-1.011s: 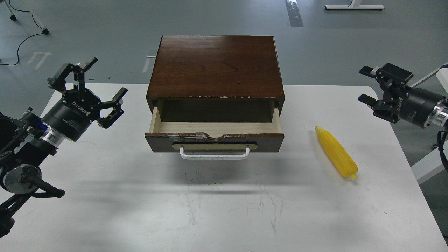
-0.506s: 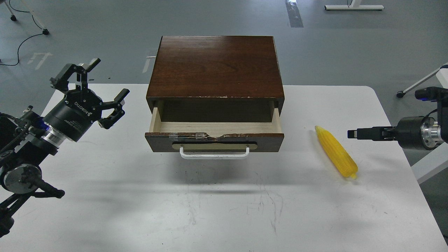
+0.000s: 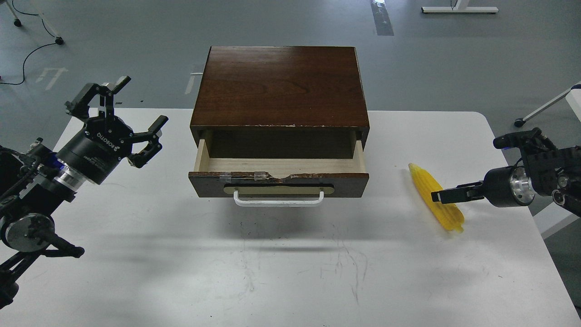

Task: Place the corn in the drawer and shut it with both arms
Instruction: 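Lower the right gripper onto the corn cob and close it, then lift the corn cob with the right gripper and carry it over the drawer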

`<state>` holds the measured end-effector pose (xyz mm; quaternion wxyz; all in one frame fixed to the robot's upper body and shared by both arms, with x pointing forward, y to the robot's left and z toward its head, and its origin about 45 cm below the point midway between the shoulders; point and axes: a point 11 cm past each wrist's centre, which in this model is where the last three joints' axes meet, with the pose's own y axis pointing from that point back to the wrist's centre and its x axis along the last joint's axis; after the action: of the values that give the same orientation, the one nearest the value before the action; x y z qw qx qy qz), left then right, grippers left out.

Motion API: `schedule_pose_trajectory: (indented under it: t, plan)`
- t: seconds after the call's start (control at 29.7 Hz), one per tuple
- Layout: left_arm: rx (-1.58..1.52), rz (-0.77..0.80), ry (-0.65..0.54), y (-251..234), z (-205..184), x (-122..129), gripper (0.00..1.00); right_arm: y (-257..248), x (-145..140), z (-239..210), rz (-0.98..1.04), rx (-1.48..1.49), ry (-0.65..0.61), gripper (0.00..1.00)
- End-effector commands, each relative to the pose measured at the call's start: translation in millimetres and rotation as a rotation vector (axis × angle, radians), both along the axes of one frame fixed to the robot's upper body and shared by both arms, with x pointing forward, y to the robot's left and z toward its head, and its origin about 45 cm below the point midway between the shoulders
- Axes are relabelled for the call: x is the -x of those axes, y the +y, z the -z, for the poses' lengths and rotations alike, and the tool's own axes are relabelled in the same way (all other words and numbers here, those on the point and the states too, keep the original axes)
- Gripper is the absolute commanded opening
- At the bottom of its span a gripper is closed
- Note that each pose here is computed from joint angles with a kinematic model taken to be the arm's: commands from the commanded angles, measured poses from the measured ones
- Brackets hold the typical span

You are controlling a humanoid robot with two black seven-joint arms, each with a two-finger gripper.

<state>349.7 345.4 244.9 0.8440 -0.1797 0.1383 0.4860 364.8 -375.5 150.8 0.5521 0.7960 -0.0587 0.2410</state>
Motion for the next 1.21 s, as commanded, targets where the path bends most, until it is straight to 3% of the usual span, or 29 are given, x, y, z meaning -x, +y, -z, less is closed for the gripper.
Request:
schedule_pose_trajectory:
  t: [0.0, 0.1, 0.2, 0.24, 0.3, 0.34, 0.47, 0.64, 0.78, 0.98, 1.18]
  plan:
    - [-0.001, -0.001, 0.0, 0.5, -0.2, 0.0, 1.0, -0.8, 2.6, 3.8, -0.004, 0.009, 0.012, 0.93]
    - [-0.001, -0.001, -0.001, 0.7, -0.6, -0.1, 1.0, -5.4, 7.9, 8.2, -0.014, 0.037, 0.034, 0.78]
    - [-0.001, 0.001, -0.001, 0.1, -0.5, 0.1, 1.0, -9.0, 10.5, 9.6, -0.014, 0.048, 0.042, 0.48]
    - [-0.001, 0.001, -0.001, 0.1, -0.5, 0.1, 1.0, -9.0, 11.5, 10.5, -0.016, 0.05, 0.046, 0.29]
    - [0.0, 0.0, -0.002, 0.3, -0.9, -0.1, 1.0, -9.3, 11.8, 10.3, -0.015, 0.05, 0.046, 0.14]
    - [0.0, 0.002, -0.001, -0.4, -0.7, 0.1, 1.0, -9.3, 11.8, 10.3, -0.015, 0.05, 0.046, 0.11]
    - [-0.006, 0.0, -0.002, 1.7, -1.9, 0.1, 1.0, -7.2, 2.5, -2.0, -0.012, 0.037, 0.012, 0.1]
    - [-0.008, 0.0, -0.004, 2.0, -2.6, -0.2, 1.0, 7.1, -43.6, -83.2, -0.03, -0.008, -0.171, 0.1]
    - [-0.006, 0.001, -0.004, 1.1, -2.7, -0.2, 1.0, 45.8, -80.7, -186.1, -0.071, -0.112, -0.364, 0.11]
    - [-0.006, 0.001, -0.004, 1.1, -2.7, -0.2, 1.0, 118.4, -80.5, -267.3, -0.268, -0.153, -0.487, 0.13]
    - [-0.004, 0.002, -0.004, 0.6, -2.4, -0.2, 1.0, 208.6, -54.4, -281.1, -0.545, -0.093, -0.463, 0.13]
